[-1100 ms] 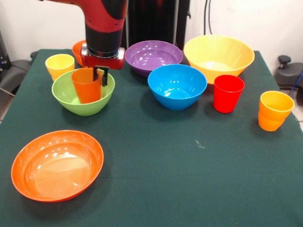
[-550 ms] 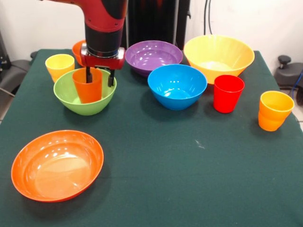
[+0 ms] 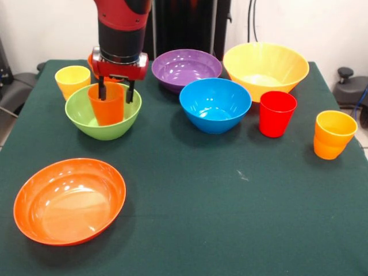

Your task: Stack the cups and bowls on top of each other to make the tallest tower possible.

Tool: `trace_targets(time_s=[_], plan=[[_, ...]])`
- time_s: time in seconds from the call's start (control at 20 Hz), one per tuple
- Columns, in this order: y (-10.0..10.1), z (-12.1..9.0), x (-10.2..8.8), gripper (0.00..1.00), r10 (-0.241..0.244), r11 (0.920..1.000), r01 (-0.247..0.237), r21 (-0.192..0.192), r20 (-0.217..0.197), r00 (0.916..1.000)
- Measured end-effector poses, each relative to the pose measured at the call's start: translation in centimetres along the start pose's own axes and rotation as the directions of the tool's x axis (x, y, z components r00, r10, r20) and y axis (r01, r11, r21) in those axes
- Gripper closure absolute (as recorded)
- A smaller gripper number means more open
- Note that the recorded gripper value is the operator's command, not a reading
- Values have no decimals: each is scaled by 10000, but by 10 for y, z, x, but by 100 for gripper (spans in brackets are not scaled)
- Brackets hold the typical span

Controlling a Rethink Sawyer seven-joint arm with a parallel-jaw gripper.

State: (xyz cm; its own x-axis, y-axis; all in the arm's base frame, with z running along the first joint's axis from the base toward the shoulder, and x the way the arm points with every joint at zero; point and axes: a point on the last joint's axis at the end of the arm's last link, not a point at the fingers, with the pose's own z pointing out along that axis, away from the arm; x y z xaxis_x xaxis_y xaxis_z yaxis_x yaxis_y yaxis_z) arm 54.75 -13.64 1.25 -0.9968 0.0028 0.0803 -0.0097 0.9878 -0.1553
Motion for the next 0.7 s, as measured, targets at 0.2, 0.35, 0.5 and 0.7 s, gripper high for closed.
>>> trace_targets(time_s=[0.2,0.35,0.5,0.7], plan=[[-5,-13,-5,0,35,9999,-37,118,127,9999],[-7,-22,-8,0,48,9998,-52,183,175,9998],[-9,-33,-11,0,83,9997,-87,219,205,9998],[-6,-46,-14,0,118,9998,-122,170,245,9996]])
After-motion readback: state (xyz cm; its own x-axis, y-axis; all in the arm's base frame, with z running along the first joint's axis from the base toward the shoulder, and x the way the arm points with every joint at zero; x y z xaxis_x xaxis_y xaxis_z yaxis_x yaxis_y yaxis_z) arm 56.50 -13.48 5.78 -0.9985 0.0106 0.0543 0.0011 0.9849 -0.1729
